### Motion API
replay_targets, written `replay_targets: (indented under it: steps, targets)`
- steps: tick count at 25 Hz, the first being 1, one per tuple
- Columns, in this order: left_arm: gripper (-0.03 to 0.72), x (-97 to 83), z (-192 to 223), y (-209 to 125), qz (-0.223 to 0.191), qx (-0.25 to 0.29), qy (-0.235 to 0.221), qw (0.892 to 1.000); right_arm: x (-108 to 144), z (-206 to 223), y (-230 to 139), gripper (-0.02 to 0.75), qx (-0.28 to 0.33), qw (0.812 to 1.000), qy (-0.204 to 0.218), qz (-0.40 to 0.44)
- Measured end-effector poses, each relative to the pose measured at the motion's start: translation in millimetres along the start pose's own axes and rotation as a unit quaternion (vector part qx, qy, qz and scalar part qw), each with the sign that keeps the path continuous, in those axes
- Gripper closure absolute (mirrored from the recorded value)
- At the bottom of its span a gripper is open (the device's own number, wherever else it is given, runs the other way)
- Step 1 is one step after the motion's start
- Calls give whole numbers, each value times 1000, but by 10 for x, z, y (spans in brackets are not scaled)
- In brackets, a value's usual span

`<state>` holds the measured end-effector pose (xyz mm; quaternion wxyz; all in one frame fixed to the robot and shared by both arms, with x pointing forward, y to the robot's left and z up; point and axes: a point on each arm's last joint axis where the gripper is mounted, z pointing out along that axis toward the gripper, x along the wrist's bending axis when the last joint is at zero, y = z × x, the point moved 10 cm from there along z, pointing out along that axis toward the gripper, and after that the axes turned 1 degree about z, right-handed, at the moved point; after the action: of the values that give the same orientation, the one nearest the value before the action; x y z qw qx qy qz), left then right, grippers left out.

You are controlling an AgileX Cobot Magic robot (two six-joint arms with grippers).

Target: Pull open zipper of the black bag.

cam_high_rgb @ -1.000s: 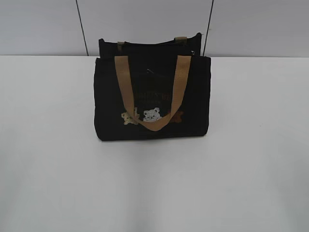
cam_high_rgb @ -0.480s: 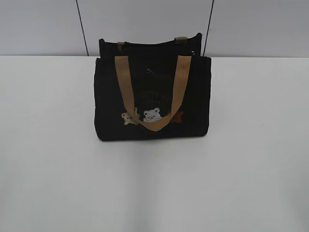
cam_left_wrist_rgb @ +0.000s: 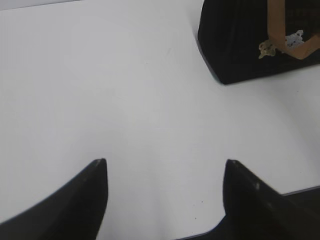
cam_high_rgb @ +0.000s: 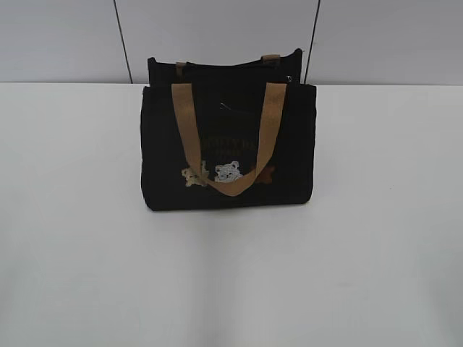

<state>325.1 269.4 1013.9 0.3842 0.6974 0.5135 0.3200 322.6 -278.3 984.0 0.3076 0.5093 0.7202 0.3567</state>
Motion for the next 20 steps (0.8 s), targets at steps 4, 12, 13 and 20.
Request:
replay_targets:
  steps: [4,12,13,20]
  targets:
    - [153,-4,0,1,-1,0,-1,1000,0,0,0,162,0,1000,0,0]
    - [174,-7,-11,4,-1,-4,-1,1000,-9,0,2,162,0,1000,-4,3]
    - [176,-8,-24,6,0,-9,0,1000,-21,0,0,162,0,1000,-10,6]
    - [186,59,-127,16,-19,-44,48,998,-133,-35,-6,162,-7,997,-66,42]
